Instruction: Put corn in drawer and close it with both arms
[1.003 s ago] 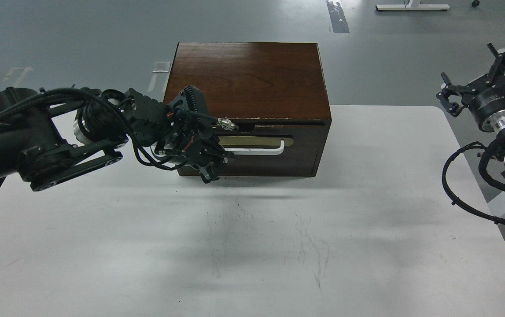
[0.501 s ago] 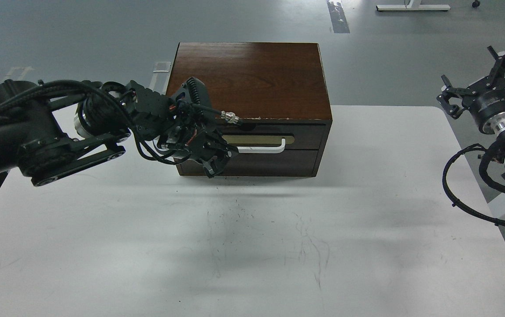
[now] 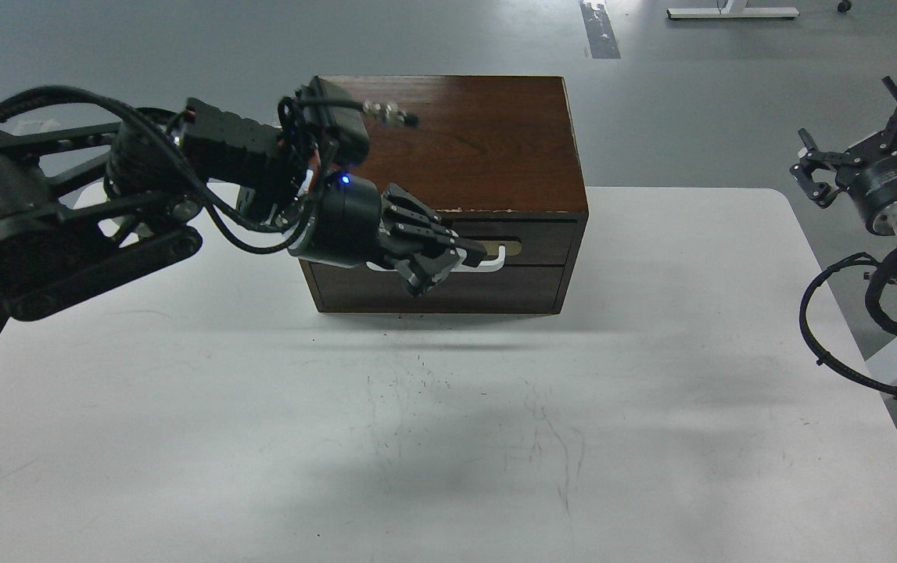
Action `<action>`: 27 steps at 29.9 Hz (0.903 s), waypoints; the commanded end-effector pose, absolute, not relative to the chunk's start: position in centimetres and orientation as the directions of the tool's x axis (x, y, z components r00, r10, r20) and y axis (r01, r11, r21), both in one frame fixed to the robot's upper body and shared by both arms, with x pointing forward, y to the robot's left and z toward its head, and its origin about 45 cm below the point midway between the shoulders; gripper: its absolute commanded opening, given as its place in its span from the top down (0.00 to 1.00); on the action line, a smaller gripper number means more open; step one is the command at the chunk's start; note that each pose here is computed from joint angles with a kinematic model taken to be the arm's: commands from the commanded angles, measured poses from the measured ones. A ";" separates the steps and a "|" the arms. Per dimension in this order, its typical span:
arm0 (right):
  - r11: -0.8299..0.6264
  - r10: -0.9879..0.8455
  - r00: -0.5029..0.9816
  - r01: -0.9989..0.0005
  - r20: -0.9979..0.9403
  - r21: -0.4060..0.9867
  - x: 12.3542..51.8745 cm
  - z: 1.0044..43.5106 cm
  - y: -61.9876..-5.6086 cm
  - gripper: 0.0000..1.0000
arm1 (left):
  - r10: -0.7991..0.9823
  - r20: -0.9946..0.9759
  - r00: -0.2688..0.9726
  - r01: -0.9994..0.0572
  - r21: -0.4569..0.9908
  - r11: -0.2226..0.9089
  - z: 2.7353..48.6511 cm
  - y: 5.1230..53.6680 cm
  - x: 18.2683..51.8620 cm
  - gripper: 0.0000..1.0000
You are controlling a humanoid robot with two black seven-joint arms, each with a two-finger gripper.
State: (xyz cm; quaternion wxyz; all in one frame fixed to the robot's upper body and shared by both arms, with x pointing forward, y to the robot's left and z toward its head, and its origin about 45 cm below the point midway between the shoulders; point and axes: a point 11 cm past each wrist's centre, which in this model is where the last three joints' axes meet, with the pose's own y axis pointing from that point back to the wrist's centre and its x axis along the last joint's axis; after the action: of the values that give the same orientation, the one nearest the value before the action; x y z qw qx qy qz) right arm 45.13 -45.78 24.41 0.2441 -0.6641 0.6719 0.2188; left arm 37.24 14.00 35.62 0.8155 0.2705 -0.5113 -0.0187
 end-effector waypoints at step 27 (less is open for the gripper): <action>0.062 -0.728 0.034 -0.991 -0.684 -0.116 46.4 27.1 -45.7 0.00 | 0.894 -0.449 -0.008 -0.987 -0.139 -0.078 27.4 47.8 45.8 0.03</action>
State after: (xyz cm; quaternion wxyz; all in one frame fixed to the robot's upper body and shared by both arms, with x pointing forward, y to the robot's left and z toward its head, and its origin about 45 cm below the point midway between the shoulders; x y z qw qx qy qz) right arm 46.33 -46.28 27.80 0.2987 -0.6545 0.6647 0.2015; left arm 46.34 46.95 30.04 0.7088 -0.1835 0.0806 0.6763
